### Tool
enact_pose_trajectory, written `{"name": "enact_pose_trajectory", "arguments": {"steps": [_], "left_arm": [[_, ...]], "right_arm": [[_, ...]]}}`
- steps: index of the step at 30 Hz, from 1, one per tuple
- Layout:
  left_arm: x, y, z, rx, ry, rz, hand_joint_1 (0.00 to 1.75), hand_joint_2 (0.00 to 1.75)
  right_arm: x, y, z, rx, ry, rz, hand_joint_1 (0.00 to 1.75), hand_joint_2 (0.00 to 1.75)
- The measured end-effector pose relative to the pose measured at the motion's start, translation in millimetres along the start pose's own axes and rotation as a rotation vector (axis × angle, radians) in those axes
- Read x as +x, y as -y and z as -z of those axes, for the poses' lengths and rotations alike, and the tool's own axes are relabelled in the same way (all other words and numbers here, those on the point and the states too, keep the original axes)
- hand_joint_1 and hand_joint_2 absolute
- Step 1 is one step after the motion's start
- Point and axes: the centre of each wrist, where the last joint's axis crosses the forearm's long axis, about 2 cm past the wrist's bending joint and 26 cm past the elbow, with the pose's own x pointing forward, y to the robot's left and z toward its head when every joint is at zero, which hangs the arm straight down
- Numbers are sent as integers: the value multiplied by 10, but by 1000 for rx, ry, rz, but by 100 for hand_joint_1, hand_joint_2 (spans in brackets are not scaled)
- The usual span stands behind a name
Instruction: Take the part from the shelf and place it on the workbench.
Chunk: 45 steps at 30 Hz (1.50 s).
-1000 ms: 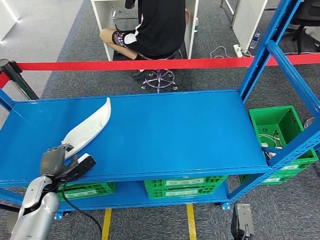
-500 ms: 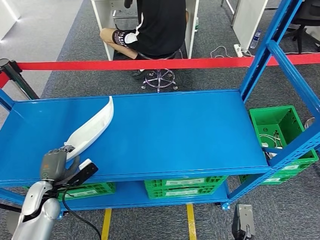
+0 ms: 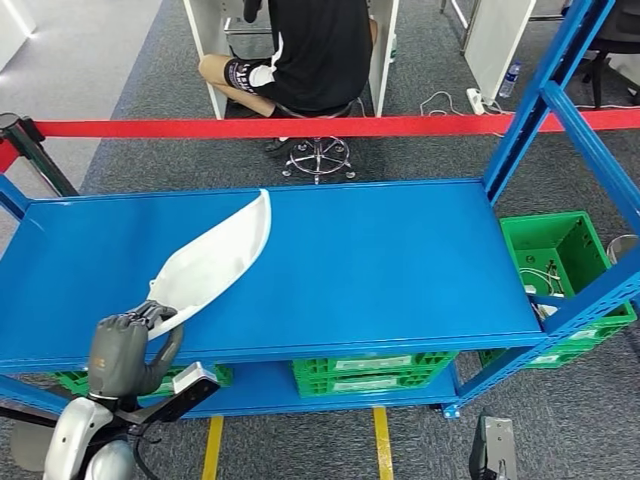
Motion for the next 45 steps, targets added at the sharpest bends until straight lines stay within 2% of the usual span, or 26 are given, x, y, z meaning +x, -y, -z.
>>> {"name": "enact_pose_trajectory", "arguments": {"steps": [5, 10, 23, 31, 38, 45], "left_arm": [[161, -64, -168, 74, 48, 24, 175, 175], [236, -119, -320, 104, 36, 18, 175, 175], [268, -155, -389, 147, 36, -4, 175, 175], [259, -130, -430, 145, 12, -93, 175, 175], [239, -121, -488, 167, 36, -181, 175, 175], [226, -121, -514, 176, 28, -198, 175, 175]], "right_arm": [[-17, 49, -17, -22, 37, -2, 0, 0], [16, 112, 6, -62, 59, -45, 0, 0], [40, 163, 0, -102, 75, -116, 0, 0], [43, 212, -16, -70, 92, -84, 0, 0], [13, 237, -40, -71, 94, -52, 0, 0], [2, 238, -45, -81, 94, -42, 0, 0]]}}
